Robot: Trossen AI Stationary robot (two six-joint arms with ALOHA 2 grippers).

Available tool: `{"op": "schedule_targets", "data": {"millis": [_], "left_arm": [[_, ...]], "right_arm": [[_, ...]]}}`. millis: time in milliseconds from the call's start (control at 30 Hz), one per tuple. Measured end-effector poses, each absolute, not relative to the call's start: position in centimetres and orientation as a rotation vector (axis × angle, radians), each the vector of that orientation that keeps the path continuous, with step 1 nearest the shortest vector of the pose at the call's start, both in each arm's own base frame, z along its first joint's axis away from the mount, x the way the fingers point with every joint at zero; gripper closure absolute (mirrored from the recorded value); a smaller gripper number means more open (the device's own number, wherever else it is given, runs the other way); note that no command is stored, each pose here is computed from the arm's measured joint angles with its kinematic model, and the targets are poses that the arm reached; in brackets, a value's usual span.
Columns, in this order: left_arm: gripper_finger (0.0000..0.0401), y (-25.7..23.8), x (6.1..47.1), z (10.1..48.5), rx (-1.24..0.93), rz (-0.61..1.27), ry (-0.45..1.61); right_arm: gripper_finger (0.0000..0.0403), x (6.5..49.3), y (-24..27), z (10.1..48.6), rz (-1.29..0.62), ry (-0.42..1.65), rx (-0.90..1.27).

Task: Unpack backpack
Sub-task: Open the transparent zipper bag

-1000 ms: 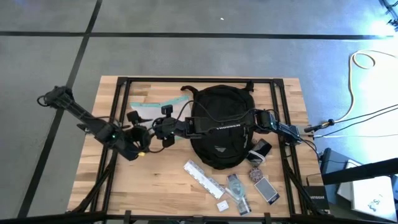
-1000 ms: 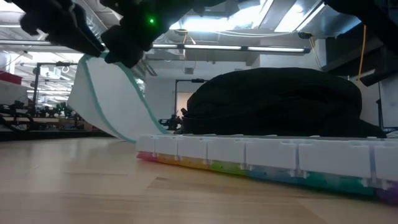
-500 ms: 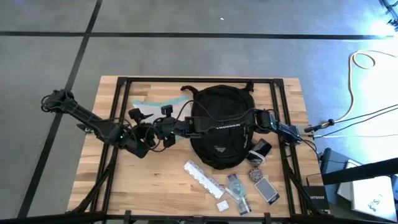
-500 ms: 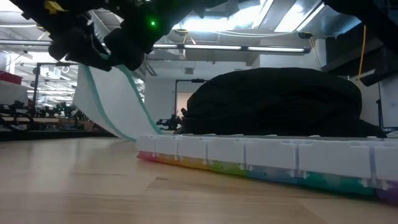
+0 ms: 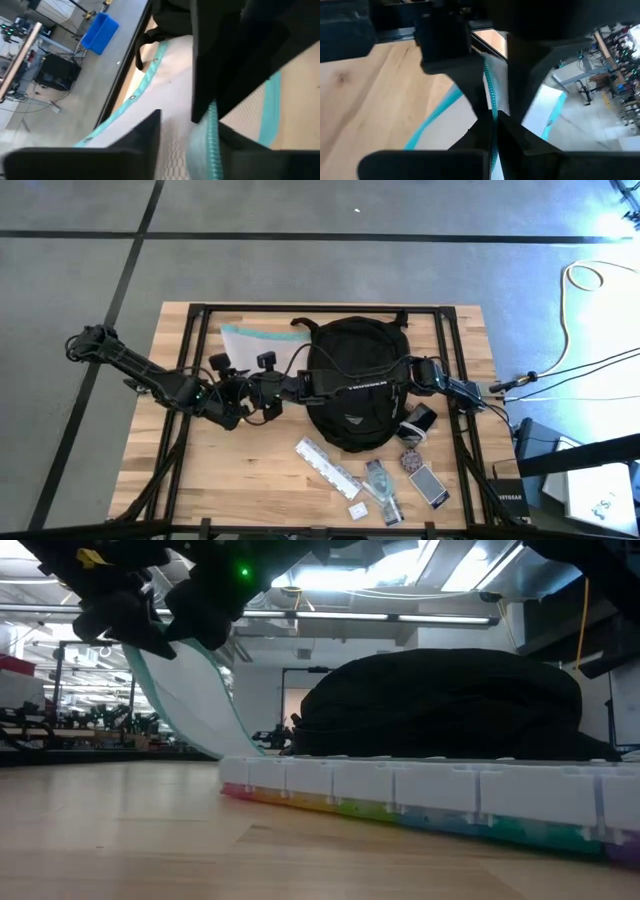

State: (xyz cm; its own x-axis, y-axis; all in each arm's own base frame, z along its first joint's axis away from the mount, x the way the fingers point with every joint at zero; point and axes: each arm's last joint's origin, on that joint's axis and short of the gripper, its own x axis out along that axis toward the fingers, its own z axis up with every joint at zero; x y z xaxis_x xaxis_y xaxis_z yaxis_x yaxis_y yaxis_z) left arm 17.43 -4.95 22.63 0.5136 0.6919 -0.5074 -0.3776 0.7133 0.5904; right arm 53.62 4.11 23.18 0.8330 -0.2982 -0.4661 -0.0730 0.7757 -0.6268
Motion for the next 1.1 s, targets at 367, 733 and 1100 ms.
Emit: {"op": "schedule_targets", "data": {"millis": [367, 733, 1100], "left_arm": [[0.0401, -4.7, 16.7, 22.3, 0.423, 0.683, 0.863], [0.0401, -5.3, 16.1, 22.3, 0.351, 0.668, 0.845], [0.0401, -5.8, 15.4, 23.0, 0.255, 0.635, 0.781]], "right_arm": [[0.0307, 52.6, 6.7, 23.2, -0.161, 0.666, -0.741], [0.0116, 51.5, 6.4, 20.7, -0.284, 0.793, -0.455], [0.0203, 50.9, 3.5, 15.8, -0.406, 0.777, -0.394]]}}
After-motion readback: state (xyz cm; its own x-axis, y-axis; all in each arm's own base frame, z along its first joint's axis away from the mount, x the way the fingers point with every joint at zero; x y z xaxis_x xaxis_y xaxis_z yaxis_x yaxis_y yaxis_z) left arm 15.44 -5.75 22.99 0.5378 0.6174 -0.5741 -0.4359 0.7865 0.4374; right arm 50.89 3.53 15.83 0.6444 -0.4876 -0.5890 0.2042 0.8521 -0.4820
